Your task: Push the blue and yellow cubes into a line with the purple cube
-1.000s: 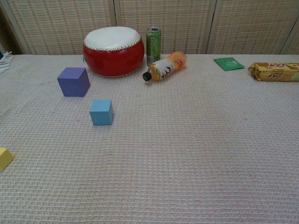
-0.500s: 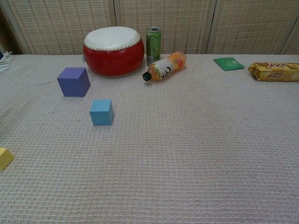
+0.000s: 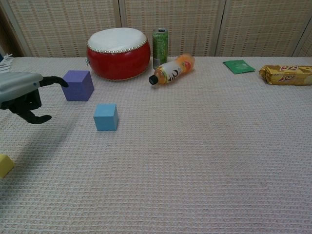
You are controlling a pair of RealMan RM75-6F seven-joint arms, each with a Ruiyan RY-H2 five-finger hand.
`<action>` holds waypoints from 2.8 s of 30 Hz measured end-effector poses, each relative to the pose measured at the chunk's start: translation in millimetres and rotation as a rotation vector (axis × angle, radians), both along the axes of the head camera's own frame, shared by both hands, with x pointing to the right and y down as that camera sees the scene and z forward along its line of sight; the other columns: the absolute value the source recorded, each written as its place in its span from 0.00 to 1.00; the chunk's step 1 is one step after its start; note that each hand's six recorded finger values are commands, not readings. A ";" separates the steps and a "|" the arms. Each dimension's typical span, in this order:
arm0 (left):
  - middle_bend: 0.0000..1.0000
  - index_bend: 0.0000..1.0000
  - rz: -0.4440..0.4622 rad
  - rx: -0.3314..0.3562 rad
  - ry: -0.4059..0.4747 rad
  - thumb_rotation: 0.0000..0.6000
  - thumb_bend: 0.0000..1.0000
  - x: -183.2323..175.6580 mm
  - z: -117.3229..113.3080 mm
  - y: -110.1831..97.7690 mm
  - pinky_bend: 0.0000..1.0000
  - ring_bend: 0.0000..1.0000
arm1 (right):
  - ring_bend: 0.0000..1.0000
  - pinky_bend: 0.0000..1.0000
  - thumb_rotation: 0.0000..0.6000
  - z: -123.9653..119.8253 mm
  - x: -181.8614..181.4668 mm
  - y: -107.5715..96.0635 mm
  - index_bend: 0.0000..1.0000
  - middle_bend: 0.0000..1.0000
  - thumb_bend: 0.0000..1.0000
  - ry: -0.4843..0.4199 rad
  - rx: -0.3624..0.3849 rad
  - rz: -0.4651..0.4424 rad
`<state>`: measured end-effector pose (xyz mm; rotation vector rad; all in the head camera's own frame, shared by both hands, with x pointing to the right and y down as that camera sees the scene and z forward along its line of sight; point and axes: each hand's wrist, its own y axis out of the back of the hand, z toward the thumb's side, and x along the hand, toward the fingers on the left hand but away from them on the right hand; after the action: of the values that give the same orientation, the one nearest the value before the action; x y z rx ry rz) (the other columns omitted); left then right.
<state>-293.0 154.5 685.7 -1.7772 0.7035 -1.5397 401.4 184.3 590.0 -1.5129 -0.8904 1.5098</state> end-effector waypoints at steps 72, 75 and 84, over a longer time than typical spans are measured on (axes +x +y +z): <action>1.00 0.46 0.085 -0.006 -0.029 1.00 0.33 -27.7 62.3 -68.6 1.00 1.00 | 0.00 0.00 0.78 8.5 5.7 5.5 0.00 0.00 0.00 0.042 -0.084 0.043; 1.00 0.46 0.083 -0.009 -0.037 1.00 0.34 -33.2 64.0 -69.5 1.00 1.00 | 0.00 0.00 0.78 9.2 4.8 6.3 0.00 0.00 0.00 0.040 -0.093 0.041; 1.00 0.25 0.075 -0.009 -0.028 1.00 0.34 -35.8 69.5 -70.3 1.00 1.00 | 0.00 0.00 0.78 9.8 5.9 6.4 0.00 0.00 0.00 0.054 -0.092 0.048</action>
<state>-328.8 84.2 755.2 -1.7653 0.6109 -1.5172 407.3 190.7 599.7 -1.5182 -0.8416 1.6380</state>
